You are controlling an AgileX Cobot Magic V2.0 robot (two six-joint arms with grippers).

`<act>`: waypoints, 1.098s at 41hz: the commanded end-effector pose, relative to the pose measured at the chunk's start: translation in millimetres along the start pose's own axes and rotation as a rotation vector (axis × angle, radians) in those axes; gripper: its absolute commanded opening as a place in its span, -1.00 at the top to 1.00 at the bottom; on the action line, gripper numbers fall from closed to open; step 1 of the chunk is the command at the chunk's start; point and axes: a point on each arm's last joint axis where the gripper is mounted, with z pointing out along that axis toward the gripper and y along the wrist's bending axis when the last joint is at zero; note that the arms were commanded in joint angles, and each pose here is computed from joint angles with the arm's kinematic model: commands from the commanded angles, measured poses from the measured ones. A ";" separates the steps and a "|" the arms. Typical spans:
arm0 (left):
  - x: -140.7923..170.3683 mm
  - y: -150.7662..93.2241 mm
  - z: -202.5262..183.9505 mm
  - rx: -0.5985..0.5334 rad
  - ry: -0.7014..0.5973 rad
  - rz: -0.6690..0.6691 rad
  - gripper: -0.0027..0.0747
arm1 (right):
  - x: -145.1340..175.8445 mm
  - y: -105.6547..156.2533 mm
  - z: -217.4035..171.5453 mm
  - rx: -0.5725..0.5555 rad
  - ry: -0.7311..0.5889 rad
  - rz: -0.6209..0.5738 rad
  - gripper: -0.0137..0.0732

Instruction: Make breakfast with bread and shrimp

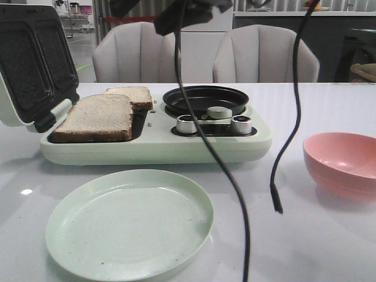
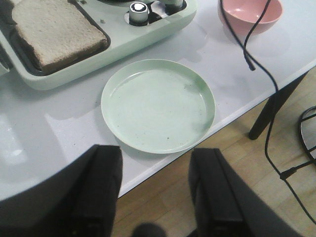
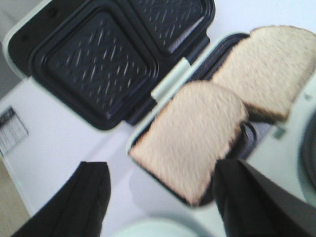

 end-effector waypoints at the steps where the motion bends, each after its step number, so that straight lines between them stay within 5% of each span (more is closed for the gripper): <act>1: -12.1 -2.5 -4.8 0.023 -0.085 0.001 -0.06 | -16.7 12.9 -59.3 0.113 -0.051 -0.038 -0.55; 8: -12.1 -2.3 -4.8 0.020 -0.086 0.004 -0.06 | 11.5 14.3 -111.8 0.265 -0.054 -0.091 -0.55; 17: -15.0 -2.5 -5.1 0.022 -0.117 0.008 -0.06 | 69.2 22.6 -164.9 0.301 -0.058 -0.142 -0.55; 31: -16.1 -2.7 -5.2 0.025 -0.130 0.008 -0.06 | 146.0 22.1 -194.0 0.306 -0.028 -0.138 -0.55; 45: -16.1 -2.7 -5.2 0.025 -0.130 0.008 -0.06 | 160.9 23.8 -203.6 0.301 -0.048 -0.139 -0.55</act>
